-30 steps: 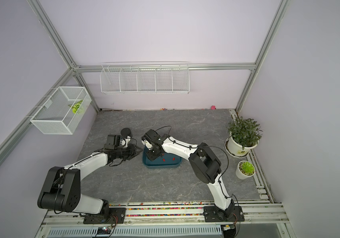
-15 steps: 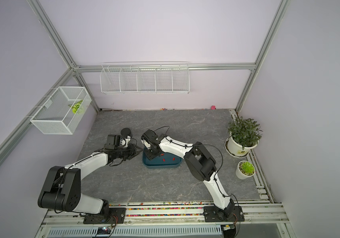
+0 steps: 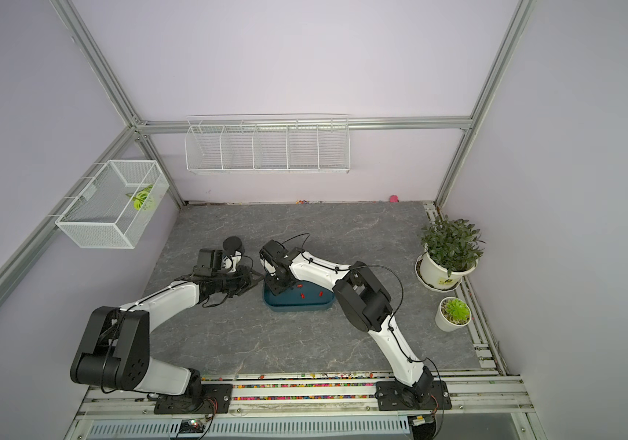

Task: Take the screw protection sleeves out of the storage box
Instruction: Pick up the screw protection sleeve from the storage box.

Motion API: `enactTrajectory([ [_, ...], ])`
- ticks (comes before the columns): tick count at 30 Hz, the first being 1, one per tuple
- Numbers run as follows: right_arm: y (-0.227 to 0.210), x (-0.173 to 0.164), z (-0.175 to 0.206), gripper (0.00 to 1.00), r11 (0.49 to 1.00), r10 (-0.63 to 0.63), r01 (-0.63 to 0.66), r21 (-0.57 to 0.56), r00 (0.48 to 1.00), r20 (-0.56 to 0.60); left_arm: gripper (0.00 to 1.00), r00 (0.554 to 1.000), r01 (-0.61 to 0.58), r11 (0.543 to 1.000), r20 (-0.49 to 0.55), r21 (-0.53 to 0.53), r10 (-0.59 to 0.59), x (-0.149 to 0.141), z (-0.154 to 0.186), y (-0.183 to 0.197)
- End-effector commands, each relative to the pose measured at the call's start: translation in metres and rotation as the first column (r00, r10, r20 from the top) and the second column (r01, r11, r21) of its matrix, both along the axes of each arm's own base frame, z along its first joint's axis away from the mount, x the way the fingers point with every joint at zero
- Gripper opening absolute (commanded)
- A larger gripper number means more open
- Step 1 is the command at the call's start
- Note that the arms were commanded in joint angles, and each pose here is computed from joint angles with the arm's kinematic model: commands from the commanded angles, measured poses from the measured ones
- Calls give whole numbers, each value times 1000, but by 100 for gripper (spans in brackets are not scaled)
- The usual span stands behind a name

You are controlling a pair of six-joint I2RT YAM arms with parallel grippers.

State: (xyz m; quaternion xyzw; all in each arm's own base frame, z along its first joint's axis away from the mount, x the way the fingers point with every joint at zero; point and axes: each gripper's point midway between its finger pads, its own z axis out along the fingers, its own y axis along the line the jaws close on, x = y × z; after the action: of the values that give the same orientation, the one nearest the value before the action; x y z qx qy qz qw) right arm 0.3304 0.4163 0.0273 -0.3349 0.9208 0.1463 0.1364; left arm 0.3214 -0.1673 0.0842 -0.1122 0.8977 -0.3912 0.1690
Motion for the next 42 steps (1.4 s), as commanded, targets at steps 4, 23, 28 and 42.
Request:
enactTrajectory([
  [4, -10, -4, -17, 35, 998, -16, 14, -57, 999, -41, 43, 1000, 10, 1000, -2, -8, -10, -3, -3, -2],
  [23, -15, 2, 10, 10, 999, -20, 20, -30, 1000, 6, 43, 1000, 8, 1000, -3, -5, -8, -3, -3, -1],
  [28, -21, 8, 36, 9, 999, -33, 33, 6, 998, 47, 43, 1000, 6, 1000, -2, -5, -6, -3, -3, -1],
  [42, -66, 4, 114, 9, 992, -92, 79, 99, 988, 127, 43, 1000, -2, 1000, -10, -6, 1, -3, -6, -1],
])
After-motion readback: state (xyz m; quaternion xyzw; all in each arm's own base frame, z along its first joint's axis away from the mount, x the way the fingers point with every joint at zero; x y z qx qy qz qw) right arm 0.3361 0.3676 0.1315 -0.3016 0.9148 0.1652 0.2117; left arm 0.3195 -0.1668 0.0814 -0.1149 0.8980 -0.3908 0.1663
